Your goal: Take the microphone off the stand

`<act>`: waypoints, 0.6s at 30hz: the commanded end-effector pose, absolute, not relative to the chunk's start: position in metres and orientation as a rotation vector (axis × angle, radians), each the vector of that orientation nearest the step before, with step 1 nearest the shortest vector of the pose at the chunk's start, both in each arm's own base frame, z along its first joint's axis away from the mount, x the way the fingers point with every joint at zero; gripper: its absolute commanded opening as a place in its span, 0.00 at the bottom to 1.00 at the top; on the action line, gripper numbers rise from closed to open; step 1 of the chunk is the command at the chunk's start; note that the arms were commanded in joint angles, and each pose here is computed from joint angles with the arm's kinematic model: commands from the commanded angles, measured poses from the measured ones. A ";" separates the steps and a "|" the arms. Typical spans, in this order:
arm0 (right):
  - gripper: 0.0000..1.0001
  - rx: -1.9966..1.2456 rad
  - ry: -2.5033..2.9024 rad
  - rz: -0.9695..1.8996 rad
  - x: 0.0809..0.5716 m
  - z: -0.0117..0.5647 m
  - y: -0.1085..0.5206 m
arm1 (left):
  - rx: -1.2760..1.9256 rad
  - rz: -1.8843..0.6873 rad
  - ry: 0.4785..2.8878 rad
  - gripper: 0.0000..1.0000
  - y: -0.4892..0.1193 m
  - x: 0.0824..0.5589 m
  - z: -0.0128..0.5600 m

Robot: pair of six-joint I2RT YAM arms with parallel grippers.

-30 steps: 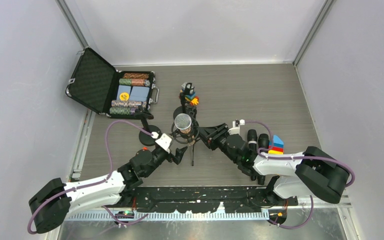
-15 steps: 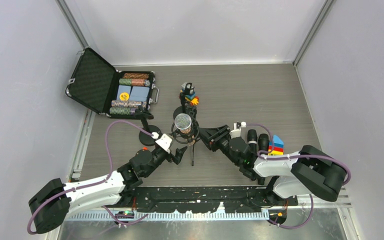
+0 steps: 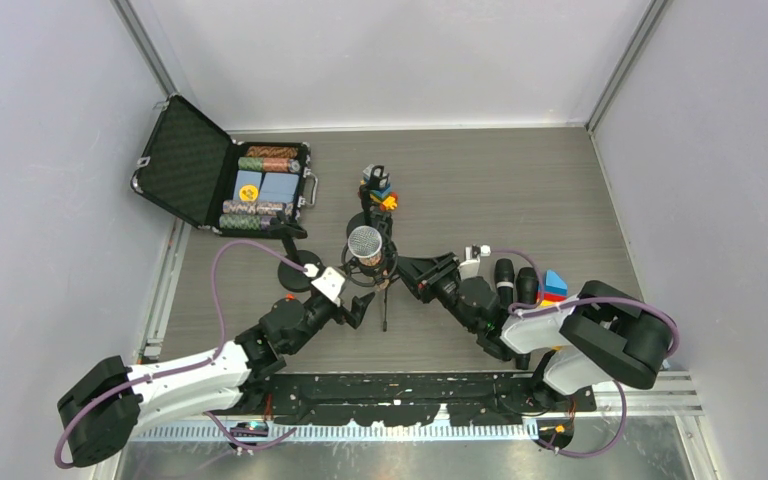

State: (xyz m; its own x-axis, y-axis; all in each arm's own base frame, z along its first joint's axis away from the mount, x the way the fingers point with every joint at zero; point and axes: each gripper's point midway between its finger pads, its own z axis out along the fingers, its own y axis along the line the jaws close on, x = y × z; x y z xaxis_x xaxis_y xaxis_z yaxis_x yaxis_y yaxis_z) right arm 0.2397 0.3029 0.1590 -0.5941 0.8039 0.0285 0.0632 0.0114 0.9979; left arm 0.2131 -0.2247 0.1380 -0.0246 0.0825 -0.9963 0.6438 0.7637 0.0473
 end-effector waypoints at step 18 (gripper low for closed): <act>0.00 0.846 1.783 1.592 0.228 0.149 0.294 | 0.703 -0.462 1.482 0.96 -0.242 0.222 0.145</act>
